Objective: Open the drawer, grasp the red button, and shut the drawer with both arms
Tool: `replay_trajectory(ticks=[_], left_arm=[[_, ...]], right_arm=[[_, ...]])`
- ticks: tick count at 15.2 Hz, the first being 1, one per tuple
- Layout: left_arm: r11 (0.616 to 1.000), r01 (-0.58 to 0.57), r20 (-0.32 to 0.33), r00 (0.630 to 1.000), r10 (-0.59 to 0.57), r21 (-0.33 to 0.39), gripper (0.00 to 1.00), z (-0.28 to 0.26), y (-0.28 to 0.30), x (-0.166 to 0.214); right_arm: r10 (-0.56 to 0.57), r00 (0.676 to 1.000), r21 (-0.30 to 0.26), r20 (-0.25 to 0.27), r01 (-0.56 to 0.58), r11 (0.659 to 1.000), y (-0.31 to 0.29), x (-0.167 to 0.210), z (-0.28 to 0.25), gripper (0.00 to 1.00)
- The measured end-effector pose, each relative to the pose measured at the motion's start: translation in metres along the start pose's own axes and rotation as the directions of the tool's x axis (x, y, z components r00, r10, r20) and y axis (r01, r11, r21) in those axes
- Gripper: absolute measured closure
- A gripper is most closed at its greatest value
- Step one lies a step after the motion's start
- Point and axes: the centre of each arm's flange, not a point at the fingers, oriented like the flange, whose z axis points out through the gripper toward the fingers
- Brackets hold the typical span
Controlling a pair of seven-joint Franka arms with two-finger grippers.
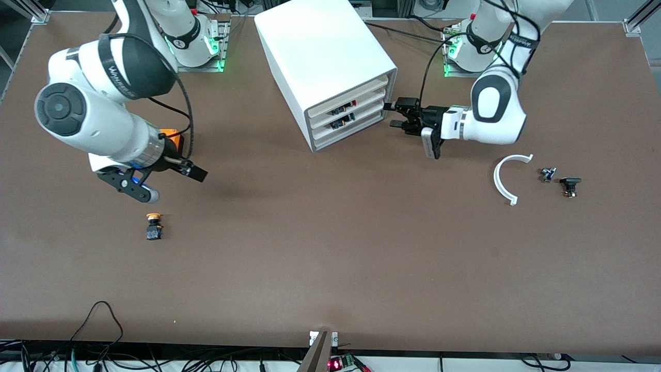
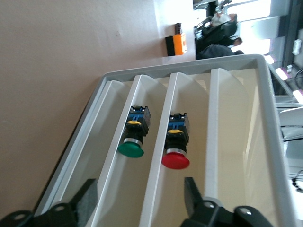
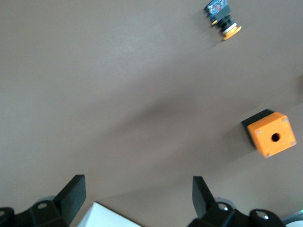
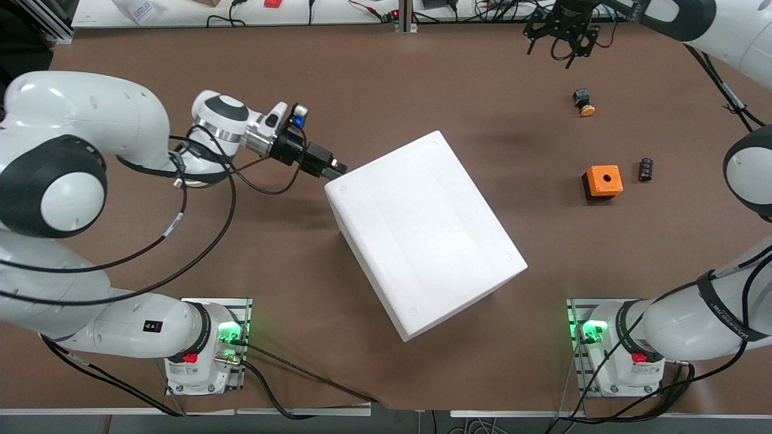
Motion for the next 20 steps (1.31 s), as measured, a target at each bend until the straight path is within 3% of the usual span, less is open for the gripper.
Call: replay_trajectory(ticks=[1,2,7,11,15,20], left_arm=[[1.0,0.01,-0.004,1.0,-0.01,-0.028,0.34,0.013,-0.007,-0.003],[0.999,0.019,-0.005,1.0,-0.019,-0.049,0.38,0.023,-0.01,-0.005],[0.993,0.056,0.001,0.998,-0.056,-0.102,0.38,0.054,-0.007,-0.015],[0.991,0.069,0.02,0.998,-0.067,-0.113,0.45,0.065,-0.008,-0.025],[0.991,0.066,0.024,0.998,-0.063,-0.119,0.85,0.067,-0.011,-0.03],[0.99,0.058,0.015,0.998,-0.057,-0.127,0.85,0.065,-0.012,-0.029]], right_arm=[[0.024,1.0,0.003,-0.003,-0.024,1.0,-0.01,-0.004,0.0,0.0],[0.046,0.999,0.006,-0.005,-0.046,0.999,-0.018,-0.007,0.001,0.0],[0.152,0.988,0.028,-0.014,-0.152,0.988,-0.049,-0.016,0.0,0.0],[0.212,0.977,0.053,-0.021,-0.211,0.976,-0.071,-0.022,-0.005,0.0],[0.273,0.962,0.083,-0.026,-0.27,0.959,-0.086,-0.025,-0.013,0.0],[0.34,0.941,0.125,0.0,-0.337,0.933,-0.104,-0.027,-0.02,0.0]])
